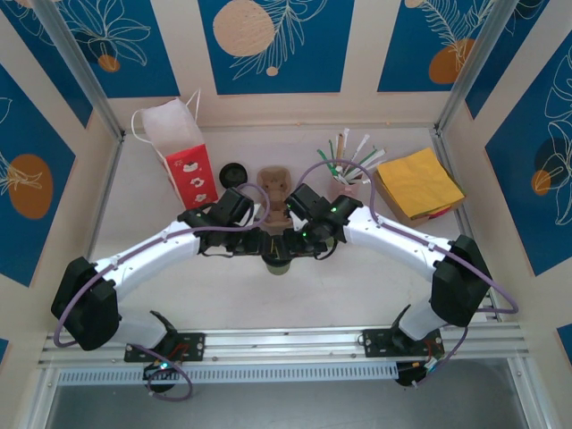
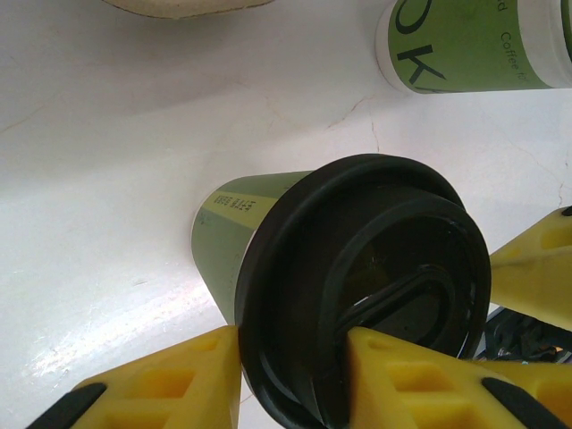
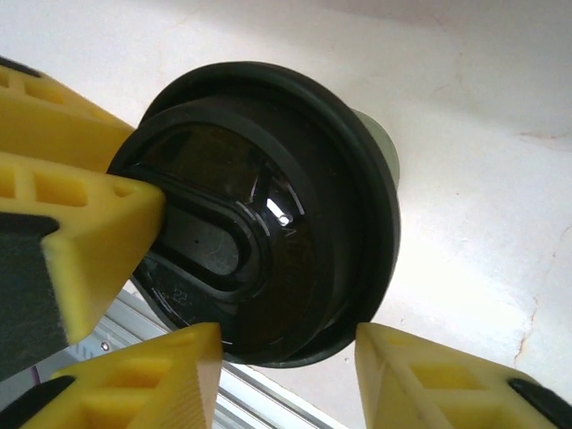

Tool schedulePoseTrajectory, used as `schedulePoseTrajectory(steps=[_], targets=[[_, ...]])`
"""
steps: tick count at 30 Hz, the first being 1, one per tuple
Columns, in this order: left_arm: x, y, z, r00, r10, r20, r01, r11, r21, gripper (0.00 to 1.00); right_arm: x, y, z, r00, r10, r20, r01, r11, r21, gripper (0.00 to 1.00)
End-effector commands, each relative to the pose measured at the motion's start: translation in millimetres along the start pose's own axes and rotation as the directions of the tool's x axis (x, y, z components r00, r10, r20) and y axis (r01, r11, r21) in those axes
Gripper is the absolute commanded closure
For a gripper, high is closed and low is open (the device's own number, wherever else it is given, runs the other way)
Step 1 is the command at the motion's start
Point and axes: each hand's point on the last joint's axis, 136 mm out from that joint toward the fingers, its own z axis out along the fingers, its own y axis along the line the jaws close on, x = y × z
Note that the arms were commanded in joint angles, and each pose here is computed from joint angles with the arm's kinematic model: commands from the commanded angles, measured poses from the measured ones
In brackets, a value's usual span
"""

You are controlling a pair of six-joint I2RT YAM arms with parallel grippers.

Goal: Pack the takeout coffee

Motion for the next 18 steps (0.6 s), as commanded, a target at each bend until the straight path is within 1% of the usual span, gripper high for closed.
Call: schedulePoseTrajectory(steps=[1,3,12,18], targets=[[28.5,23.9,15.9,0.994,-0.003,-0.109,-0.009,0.995,-0.104,0.68,17.2,-13.0,19.9,0.996,0.019,-0.084,-0.016,0.999,0.034,0.61],[28.9,24.3,16.1,0.994,-0.003,-0.11,-0.009,0.994,-0.105,0.68,22.6,-17.0,24.5,0.995,0.025,-0.097,-0.021,0.999,0.04,0.63],[30.3,25.1,19.4,0.993,-0.004,-0.12,-0.009,0.994,-0.105,0.68,47.5,-41.5,46.6,0.985,0.052,-0.164,-0.033,0.993,0.112,0.65],[30.5,25.4,19.3,0.992,-0.003,-0.123,-0.011,0.994,-0.109,0.68,36.0,-36.4,38.9,0.989,0.046,-0.139,-0.033,0.994,0.101,0.65]])
